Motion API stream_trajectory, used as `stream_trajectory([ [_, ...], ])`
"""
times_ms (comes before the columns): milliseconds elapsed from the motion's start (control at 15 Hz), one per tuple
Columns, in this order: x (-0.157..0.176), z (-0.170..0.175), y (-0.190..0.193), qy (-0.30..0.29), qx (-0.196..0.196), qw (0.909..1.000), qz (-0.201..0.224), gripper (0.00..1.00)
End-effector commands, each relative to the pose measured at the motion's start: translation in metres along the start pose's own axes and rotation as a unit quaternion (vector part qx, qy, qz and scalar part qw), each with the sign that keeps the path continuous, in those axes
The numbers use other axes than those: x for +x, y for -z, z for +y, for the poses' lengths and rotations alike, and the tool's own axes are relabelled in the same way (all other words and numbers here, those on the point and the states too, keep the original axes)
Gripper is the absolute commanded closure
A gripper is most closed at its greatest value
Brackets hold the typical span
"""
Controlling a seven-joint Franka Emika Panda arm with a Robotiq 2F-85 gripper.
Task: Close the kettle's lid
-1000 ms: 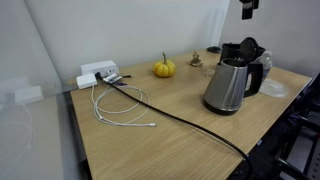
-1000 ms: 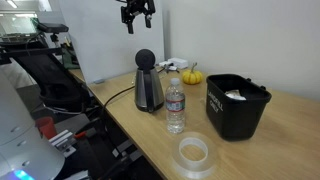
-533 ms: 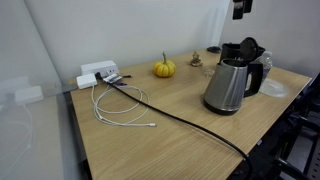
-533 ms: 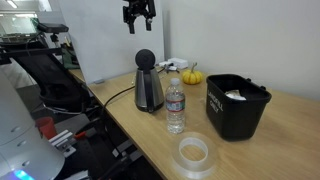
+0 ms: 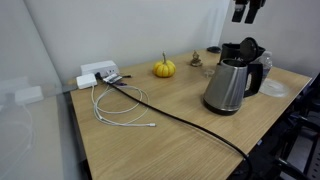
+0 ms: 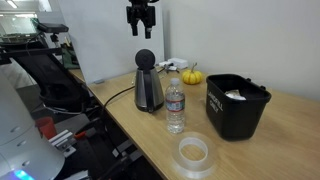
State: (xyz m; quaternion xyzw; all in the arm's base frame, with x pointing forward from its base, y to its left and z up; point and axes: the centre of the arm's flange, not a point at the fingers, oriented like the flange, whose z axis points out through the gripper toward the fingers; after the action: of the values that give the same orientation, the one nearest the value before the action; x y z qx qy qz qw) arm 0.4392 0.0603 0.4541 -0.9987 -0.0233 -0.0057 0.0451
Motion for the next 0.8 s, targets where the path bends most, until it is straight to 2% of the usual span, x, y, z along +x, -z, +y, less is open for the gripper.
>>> stream_trajectory([
  [0,-0.029,0.017,-0.002,-0.032,0.026,0.9983,0.04,0.38],
  [533,-0.058,0.06,-0.006,-0.11,0.064,0.9882,0.084,0.95],
  [600,-0.061,0.064,-0.01,-0.12,0.07,0.9866,0.086,1.0],
  [733,-0.064,0.068,-0.016,-0.132,0.077,0.9847,0.084,1.0],
])
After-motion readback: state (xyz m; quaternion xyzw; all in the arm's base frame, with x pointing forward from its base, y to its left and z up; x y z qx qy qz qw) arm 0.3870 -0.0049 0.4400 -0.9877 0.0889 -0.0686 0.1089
